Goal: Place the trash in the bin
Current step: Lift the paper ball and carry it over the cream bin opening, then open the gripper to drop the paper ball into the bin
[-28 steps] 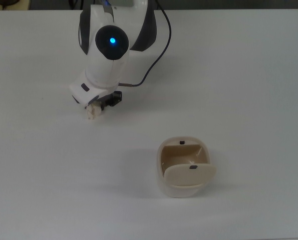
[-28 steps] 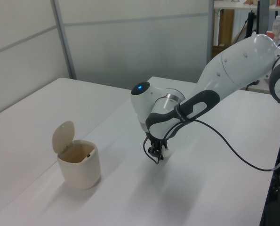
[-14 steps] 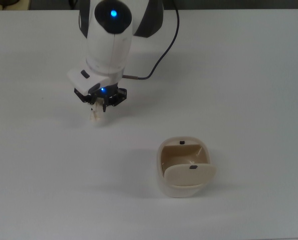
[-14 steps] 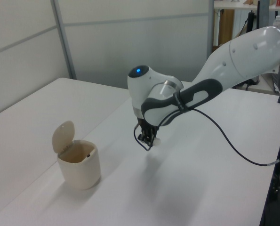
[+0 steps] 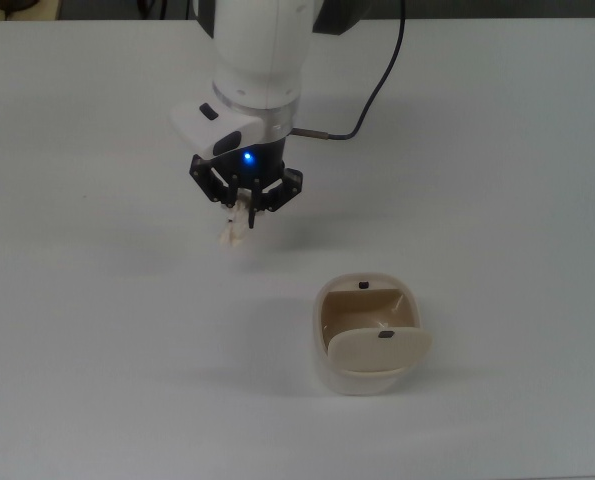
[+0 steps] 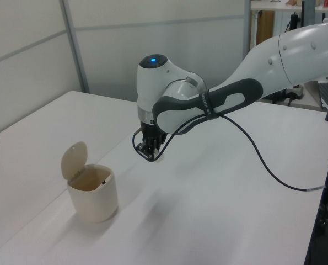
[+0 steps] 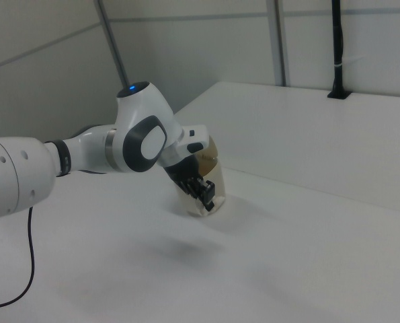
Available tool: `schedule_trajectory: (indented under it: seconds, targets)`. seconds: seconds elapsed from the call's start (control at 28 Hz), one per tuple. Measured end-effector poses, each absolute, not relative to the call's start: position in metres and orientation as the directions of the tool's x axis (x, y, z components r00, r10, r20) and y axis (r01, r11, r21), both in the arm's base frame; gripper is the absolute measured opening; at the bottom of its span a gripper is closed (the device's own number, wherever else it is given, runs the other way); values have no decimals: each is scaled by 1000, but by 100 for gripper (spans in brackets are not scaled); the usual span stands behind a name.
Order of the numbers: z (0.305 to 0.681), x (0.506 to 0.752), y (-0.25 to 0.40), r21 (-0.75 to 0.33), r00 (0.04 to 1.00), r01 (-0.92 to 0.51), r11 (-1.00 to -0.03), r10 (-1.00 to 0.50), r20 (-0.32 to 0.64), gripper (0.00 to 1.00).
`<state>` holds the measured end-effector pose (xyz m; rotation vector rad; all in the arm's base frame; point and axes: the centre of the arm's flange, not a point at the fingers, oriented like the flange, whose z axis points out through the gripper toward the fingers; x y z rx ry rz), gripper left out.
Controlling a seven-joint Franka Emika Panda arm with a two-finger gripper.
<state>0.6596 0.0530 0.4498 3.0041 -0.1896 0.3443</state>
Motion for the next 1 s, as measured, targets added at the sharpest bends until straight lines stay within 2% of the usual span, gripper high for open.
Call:
schedule_trajectory:
  seconds: [0.43, 0.79, 1.0]
  targets:
    - [471, 682, 121, -80, 882, -217, -973, -231, 410, 20]
    - [445, 706, 174, -136, 824, -313, -940, -340, 453, 20]
    - [435, 716, 186, -177, 782, -364, -915, -403, 475, 43]
